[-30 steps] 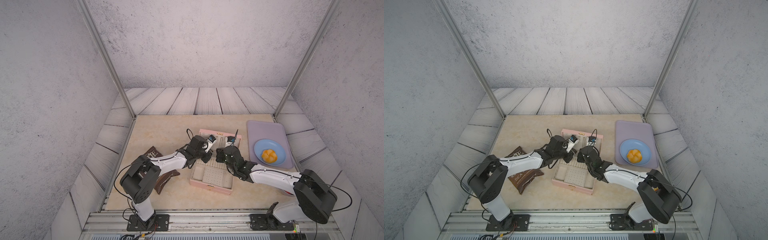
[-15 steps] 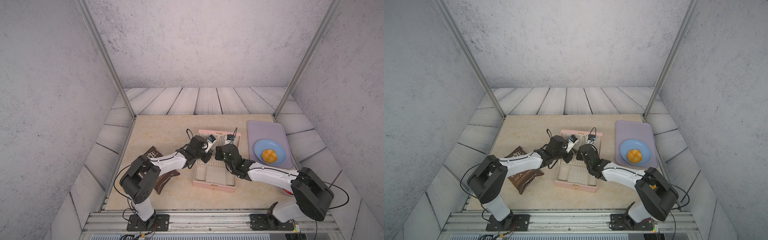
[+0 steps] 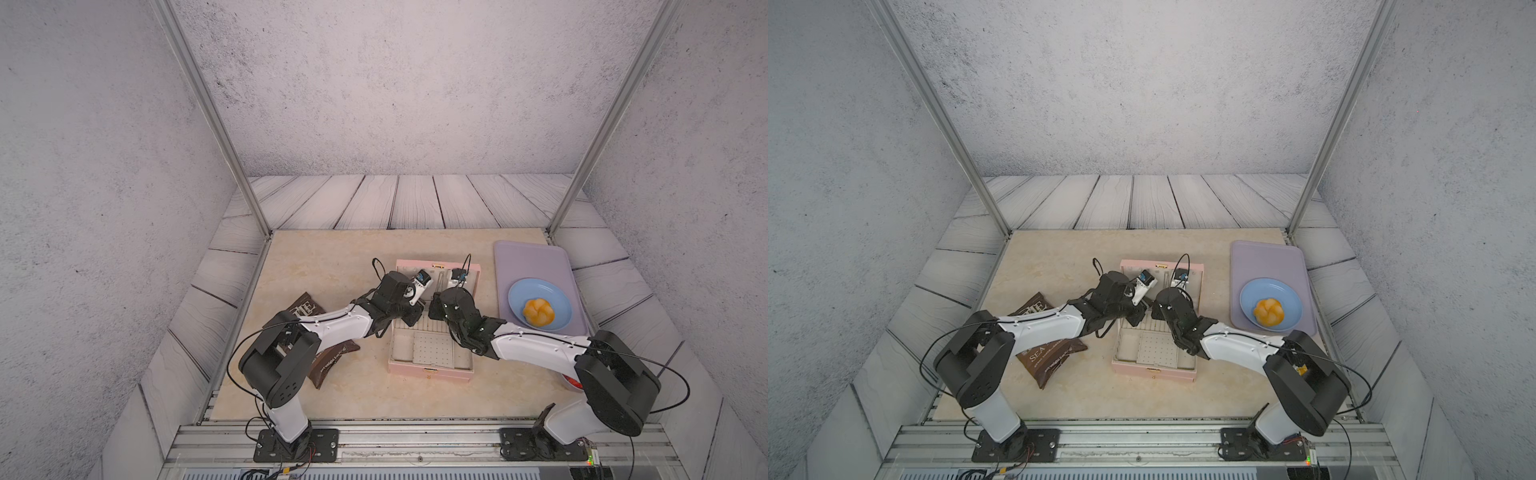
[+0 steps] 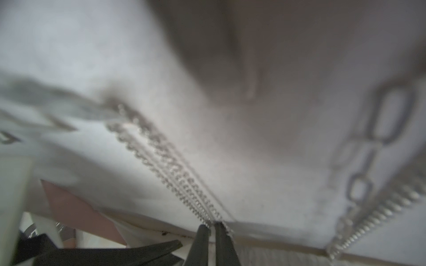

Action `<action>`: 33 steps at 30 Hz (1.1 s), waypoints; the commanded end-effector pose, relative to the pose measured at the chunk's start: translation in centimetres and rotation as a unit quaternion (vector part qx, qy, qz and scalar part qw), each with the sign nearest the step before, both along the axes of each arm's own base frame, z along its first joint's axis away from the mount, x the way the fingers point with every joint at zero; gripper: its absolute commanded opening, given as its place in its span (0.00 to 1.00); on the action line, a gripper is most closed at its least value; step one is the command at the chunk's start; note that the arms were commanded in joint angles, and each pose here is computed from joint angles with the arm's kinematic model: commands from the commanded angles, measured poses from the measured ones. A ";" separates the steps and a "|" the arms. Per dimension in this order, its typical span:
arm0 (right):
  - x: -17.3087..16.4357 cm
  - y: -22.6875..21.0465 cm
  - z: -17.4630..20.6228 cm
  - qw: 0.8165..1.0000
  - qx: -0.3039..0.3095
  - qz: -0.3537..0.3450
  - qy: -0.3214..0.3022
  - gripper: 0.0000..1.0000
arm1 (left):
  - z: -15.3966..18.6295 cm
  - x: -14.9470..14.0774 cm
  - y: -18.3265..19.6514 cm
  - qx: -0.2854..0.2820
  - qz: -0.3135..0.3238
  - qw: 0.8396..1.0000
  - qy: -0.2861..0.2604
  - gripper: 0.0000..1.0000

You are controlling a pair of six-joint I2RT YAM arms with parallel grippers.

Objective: Put jewelry chain into jewelry box
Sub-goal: Adjust the necklace in the storage slot.

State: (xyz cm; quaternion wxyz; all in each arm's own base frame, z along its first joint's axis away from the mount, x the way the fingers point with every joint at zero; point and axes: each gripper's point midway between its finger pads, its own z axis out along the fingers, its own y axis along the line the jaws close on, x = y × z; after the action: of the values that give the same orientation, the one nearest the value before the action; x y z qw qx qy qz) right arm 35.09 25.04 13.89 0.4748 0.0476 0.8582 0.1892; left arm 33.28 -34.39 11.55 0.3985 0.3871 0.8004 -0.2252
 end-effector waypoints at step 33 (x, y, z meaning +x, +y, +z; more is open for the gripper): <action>-3.3 0.7 2.3 0.995 0.057 0.074 0.018 0.00 | 3.3 0.0 -0.6 -0.045 0.009 0.999 -0.021 0.00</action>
State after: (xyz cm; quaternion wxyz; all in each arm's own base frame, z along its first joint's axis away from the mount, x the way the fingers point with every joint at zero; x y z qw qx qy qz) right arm 32.42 26.01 16.15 0.4484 0.0170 0.8533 0.2657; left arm 33.55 -34.05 11.74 0.4018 0.3691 0.8084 -0.2208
